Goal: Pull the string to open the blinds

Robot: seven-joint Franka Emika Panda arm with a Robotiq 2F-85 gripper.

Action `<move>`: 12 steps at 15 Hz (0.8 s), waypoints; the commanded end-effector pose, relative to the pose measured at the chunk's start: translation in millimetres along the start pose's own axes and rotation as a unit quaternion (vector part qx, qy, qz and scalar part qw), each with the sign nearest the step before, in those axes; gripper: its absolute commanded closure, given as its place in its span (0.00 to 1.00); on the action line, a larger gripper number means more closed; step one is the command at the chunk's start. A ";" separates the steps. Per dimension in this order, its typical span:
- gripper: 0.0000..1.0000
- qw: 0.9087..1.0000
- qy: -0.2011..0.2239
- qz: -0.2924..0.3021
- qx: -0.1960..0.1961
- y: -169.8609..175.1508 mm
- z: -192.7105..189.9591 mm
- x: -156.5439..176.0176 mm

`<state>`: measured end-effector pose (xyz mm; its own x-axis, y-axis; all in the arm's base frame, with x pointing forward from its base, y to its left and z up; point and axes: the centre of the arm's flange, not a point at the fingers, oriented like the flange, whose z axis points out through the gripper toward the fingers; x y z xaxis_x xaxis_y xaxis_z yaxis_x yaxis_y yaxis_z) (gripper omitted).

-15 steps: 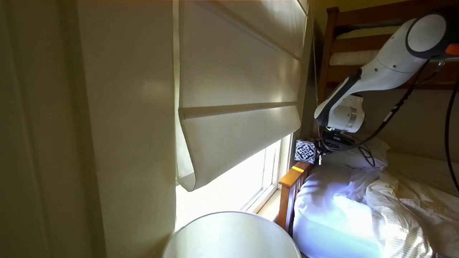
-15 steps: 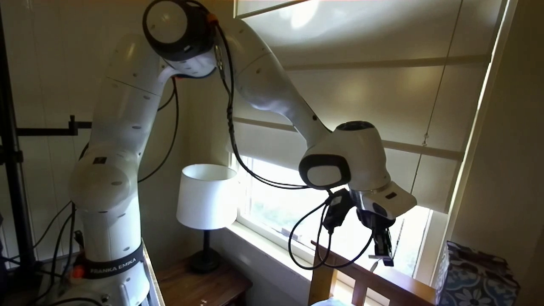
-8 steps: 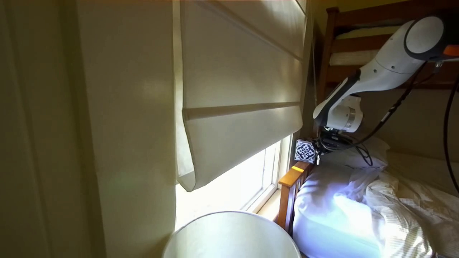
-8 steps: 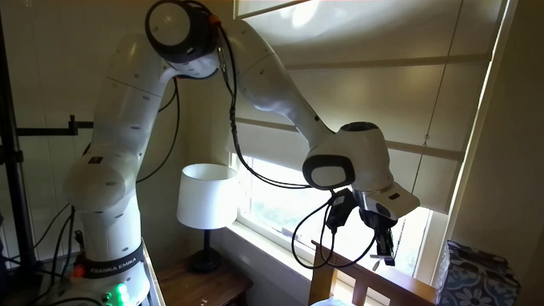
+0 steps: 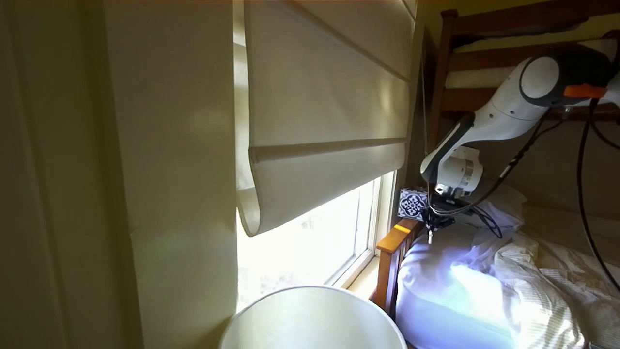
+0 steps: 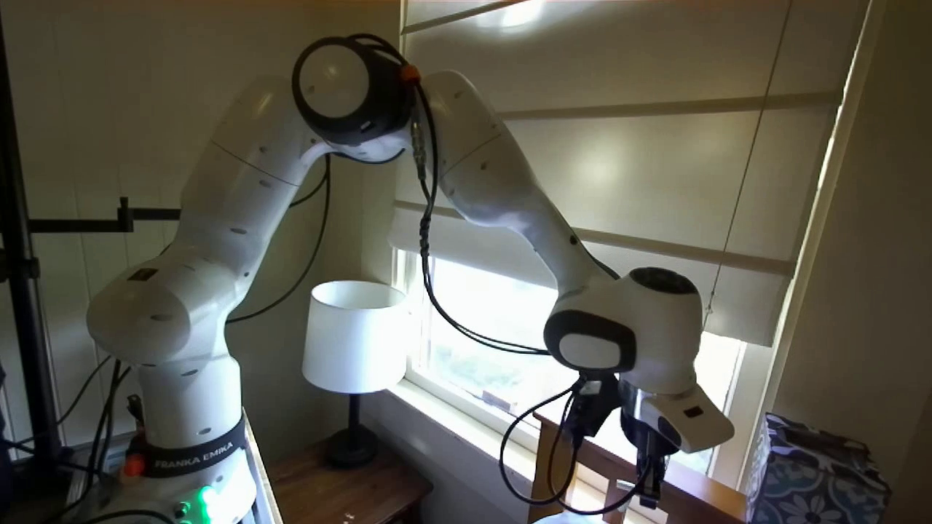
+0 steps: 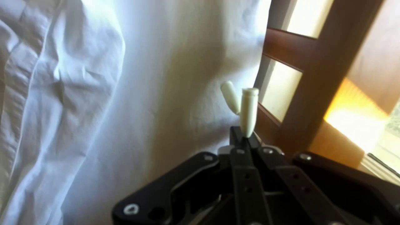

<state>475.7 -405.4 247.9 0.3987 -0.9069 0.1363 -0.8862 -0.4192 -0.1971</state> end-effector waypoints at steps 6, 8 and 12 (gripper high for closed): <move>1.00 0.987 -0.126 0.044 -0.091 58.1 137.8 -18.7; 0.73 0.982 -0.144 0.061 -0.107 66.2 161.5 -21.0; 0.56 0.972 -0.151 0.120 -0.135 77.7 187.8 -17.0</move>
<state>452.6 -415.7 99.8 0.2801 -0.9517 -0.1260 -0.9599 -0.2791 -0.0256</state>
